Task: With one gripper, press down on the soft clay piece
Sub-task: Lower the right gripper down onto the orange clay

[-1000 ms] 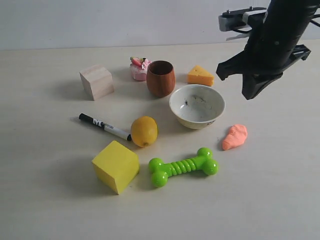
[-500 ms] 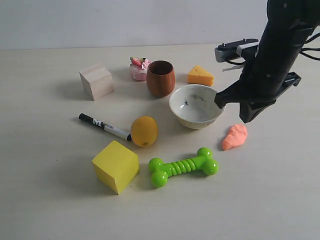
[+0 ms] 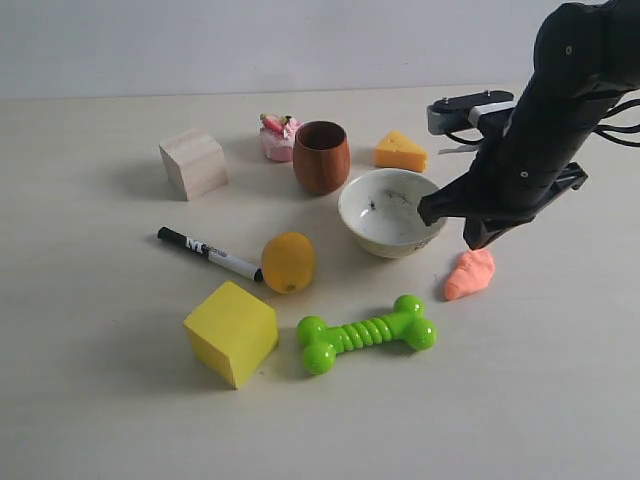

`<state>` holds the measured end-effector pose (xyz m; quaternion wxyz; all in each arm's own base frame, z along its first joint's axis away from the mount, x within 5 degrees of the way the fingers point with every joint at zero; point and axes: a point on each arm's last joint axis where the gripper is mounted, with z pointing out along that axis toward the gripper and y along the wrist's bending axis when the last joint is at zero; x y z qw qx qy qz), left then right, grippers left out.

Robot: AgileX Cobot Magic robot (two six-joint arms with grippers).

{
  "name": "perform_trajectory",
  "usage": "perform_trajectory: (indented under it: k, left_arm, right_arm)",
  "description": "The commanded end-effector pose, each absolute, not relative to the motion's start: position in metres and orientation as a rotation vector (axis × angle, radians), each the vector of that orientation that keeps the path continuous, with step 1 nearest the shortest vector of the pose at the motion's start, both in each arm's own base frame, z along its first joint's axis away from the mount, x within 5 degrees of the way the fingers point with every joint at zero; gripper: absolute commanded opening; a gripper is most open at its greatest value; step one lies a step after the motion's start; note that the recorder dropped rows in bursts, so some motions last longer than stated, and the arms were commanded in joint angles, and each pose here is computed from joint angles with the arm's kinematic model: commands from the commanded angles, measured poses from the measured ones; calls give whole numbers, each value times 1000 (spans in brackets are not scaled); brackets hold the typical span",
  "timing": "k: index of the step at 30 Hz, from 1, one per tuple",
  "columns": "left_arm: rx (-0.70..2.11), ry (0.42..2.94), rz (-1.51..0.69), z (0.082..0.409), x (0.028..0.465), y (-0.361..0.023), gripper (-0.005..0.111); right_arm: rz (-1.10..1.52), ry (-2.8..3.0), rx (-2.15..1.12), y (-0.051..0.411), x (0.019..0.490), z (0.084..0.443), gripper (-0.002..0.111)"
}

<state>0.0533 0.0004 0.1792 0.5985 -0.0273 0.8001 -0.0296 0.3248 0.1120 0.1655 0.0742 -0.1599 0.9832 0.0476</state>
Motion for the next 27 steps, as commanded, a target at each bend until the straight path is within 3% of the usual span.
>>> perform_trajectory:
  k: [1,7,12,27]
  left_arm:
    - [-68,1842,-69,181,53,1,0]
    - [-68,1842,-69,181,53,1,0]
    - [-68,1842,-69,181,53,1,0]
    - [-68,1842,-69,181,53,1,0]
  right_arm:
    - [142,2965,-489,112,322,166,0]
    - [131,2976,-553,111,320,165,0]
    - [110,2891,-862,111,321,165,0]
    - [73,2934,-957,110,324,138,0]
